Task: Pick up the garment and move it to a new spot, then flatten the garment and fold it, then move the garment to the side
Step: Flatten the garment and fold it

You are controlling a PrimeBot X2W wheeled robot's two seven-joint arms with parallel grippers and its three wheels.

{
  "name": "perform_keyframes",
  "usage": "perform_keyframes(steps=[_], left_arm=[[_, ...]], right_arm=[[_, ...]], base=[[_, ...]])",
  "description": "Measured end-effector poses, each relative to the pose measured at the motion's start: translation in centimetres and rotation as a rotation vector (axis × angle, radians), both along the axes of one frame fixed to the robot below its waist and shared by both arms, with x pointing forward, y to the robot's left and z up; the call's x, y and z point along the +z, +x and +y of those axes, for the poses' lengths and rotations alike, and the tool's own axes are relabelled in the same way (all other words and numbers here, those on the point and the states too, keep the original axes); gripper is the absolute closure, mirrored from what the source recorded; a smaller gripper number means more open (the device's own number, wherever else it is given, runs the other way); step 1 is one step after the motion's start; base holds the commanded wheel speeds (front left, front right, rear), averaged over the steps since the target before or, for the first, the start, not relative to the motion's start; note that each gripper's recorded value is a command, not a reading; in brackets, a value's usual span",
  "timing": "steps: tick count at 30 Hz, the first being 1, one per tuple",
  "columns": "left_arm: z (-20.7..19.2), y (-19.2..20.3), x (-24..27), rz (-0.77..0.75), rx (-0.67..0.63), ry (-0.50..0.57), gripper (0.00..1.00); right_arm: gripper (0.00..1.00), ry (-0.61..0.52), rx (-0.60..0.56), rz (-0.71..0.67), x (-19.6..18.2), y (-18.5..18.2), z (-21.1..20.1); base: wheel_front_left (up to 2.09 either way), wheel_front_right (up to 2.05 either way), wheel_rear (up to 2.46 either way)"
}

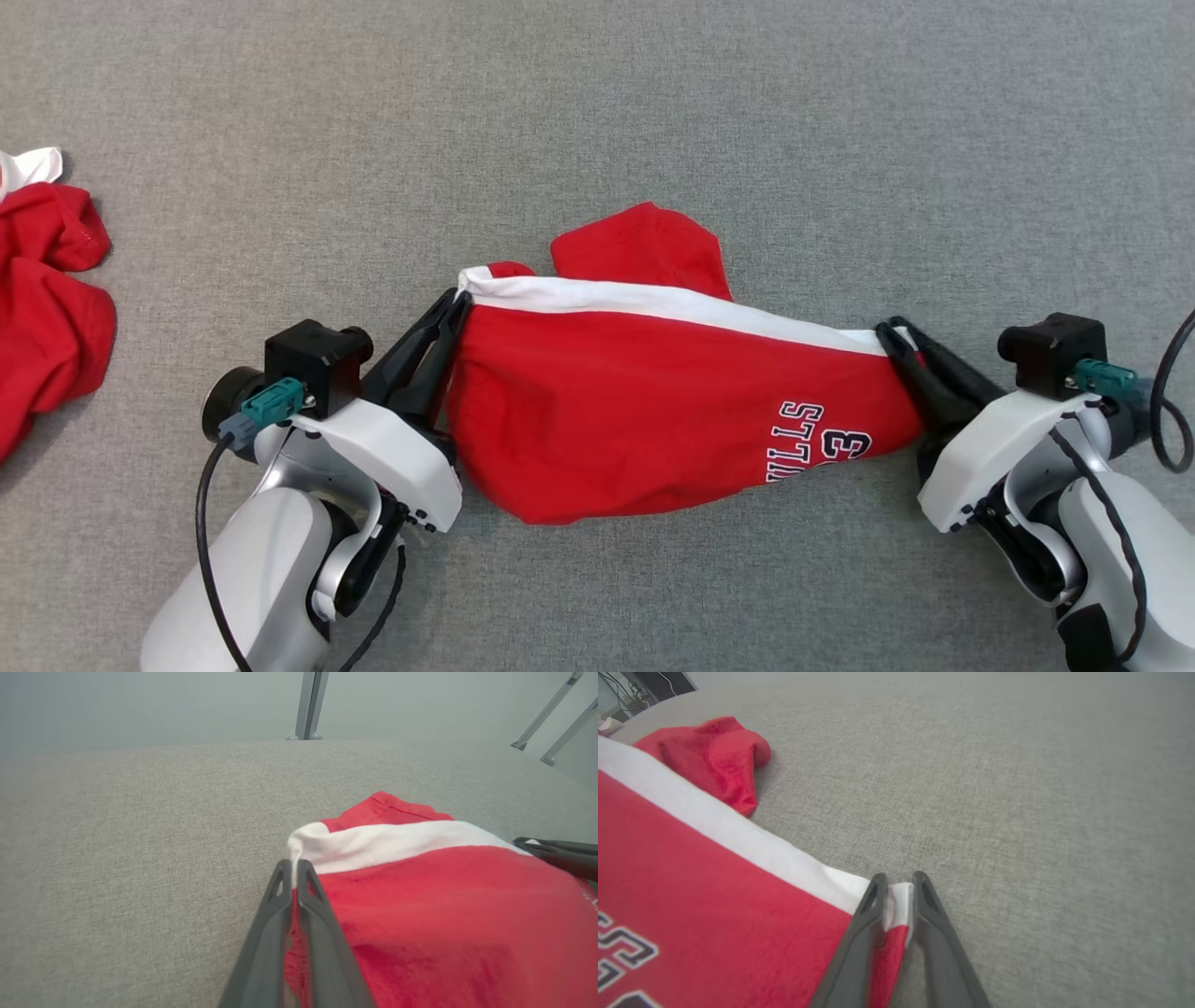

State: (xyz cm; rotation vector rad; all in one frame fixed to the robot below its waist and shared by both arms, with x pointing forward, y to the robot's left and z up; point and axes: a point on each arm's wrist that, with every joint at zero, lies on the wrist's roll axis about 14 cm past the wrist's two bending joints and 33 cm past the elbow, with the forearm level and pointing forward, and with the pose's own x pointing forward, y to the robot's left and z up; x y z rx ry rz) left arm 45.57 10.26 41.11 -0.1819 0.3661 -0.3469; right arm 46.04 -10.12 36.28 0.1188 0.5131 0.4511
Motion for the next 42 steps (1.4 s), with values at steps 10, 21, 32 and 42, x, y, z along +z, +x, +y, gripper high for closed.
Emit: perform_keyframes(steps=[10,21,32,42], left_arm=[[0.2,0.9,3.1,-0.129,0.008,0.012,1.00],[-1.3,2.2,16.4,-0.479,-0.063,0.043,1.00],[-1.5,1.2,26.5,-0.724,-0.045,0.048,1.00],[-2.0,1.6,27.6,-0.771,-0.052,0.012,1.00]], right_arm=[[1.00,0.056,-0.043,-0.216,5.3,2.0,-1.1],[1.00,0.041,-0.103,-0.844,25.3,2.9,-4.7],[1.00,-0.034,-0.158,-1.058,35.0,-0.7,-6.8],[1.00,-0.025,-0.196,-1.016,34.3,-0.2,-7.8]], base=[[0.00,0.00,0.00],[0.00,0.00,0.00],[0.00,0.00,0.00],[0.00,0.00,0.00]])
